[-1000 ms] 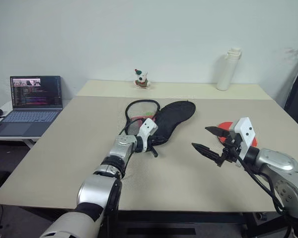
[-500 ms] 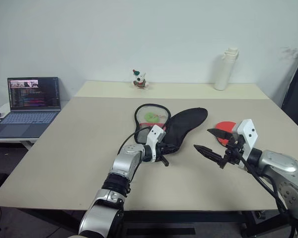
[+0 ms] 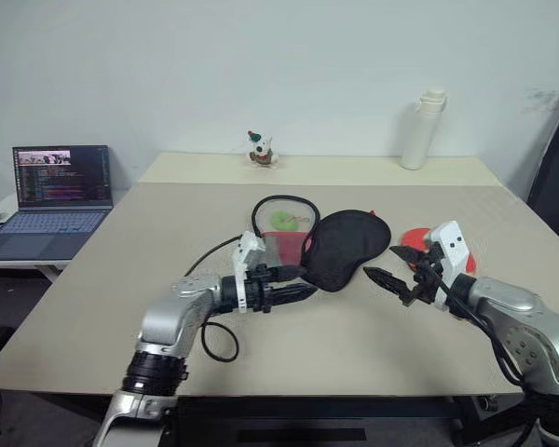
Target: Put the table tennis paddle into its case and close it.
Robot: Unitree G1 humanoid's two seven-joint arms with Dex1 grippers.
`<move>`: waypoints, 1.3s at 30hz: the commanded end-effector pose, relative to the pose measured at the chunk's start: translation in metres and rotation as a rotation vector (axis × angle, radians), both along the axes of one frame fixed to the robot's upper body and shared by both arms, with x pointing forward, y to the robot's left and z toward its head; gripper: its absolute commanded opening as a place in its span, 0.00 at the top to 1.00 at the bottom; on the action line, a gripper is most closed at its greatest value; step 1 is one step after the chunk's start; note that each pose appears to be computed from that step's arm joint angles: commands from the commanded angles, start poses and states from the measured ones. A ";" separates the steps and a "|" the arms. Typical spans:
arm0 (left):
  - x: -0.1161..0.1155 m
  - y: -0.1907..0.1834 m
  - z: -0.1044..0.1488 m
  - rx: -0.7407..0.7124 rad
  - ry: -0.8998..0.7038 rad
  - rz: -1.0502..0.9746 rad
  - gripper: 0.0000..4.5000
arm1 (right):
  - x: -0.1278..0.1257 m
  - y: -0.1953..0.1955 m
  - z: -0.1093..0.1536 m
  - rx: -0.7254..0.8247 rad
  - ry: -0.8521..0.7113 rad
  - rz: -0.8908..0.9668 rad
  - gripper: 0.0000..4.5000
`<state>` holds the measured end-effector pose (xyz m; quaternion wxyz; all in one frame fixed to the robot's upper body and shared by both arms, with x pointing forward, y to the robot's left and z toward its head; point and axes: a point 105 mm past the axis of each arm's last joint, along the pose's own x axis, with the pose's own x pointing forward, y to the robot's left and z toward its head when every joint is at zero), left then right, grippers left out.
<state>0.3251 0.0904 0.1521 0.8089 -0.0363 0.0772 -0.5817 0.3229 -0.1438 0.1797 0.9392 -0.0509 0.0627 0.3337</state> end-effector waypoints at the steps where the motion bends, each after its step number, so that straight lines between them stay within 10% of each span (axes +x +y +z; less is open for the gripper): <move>1: 0.000 0.016 0.021 -0.011 -0.082 0.027 0.31 | 0.011 0.006 0.000 -0.010 -0.004 -0.030 0.00; 13: 0.016 0.078 0.038 0.098 -0.201 0.239 0.31 | 0.055 0.028 -0.034 0.050 0.167 -0.184 0.00; 30: 0.013 0.074 0.039 0.112 -0.218 0.241 0.31 | 0.079 0.070 -0.059 0.117 0.234 -0.249 0.00; 39: 0.008 0.069 0.039 0.113 -0.220 0.216 0.30 | 0.066 0.091 -0.053 0.223 0.302 -0.160 0.69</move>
